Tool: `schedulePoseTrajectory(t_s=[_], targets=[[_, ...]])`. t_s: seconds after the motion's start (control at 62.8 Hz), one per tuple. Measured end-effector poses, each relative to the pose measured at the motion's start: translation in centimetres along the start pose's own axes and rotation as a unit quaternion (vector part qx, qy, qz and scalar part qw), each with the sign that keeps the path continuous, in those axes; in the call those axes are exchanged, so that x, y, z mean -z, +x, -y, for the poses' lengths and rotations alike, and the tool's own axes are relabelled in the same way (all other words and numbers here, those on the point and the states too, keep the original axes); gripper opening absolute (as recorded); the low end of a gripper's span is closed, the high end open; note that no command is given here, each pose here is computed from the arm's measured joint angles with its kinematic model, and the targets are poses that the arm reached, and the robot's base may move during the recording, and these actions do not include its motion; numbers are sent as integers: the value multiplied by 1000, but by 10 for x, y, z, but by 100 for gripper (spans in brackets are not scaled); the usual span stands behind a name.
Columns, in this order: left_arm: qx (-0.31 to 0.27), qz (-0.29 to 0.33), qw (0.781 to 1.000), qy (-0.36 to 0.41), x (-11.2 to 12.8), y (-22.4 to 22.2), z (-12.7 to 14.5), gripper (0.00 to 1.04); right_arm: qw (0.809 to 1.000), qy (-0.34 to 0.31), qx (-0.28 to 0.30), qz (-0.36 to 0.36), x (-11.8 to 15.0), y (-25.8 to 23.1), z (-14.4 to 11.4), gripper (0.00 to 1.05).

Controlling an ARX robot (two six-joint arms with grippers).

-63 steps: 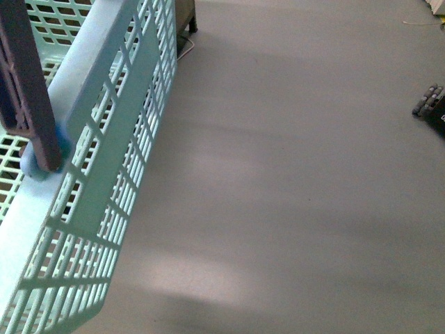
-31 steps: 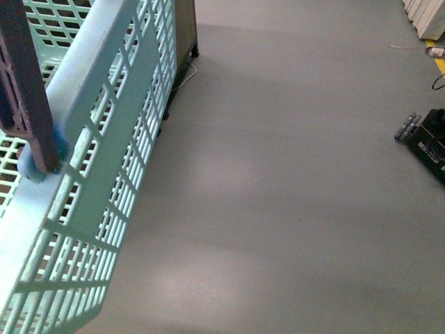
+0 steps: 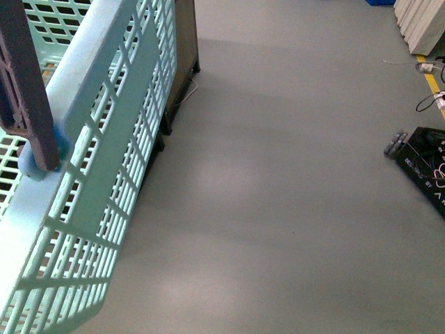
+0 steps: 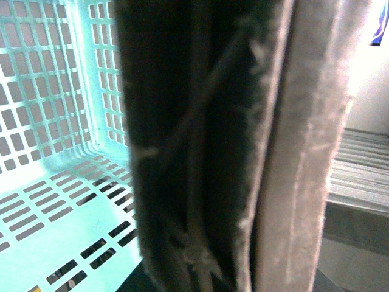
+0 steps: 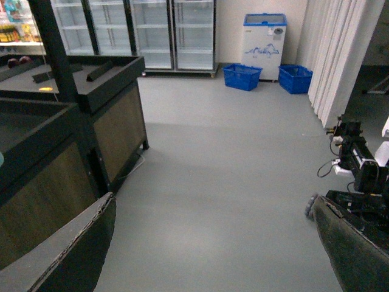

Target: Pick mango and avocado into basket

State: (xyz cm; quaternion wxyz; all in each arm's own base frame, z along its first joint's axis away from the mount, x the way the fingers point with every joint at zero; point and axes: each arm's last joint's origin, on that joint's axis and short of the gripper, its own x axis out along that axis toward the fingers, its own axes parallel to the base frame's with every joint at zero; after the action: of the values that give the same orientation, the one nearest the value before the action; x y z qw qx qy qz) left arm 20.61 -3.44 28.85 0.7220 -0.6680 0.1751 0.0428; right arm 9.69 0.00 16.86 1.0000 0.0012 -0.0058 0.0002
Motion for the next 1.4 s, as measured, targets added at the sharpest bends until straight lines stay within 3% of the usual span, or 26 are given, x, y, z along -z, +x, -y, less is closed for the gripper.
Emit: schedulePoseTrajectory(t_s=[1.402], targets=[[0,-3,1000,1,1,0,0,16,1000,0,0,0,0,0,0,96]])
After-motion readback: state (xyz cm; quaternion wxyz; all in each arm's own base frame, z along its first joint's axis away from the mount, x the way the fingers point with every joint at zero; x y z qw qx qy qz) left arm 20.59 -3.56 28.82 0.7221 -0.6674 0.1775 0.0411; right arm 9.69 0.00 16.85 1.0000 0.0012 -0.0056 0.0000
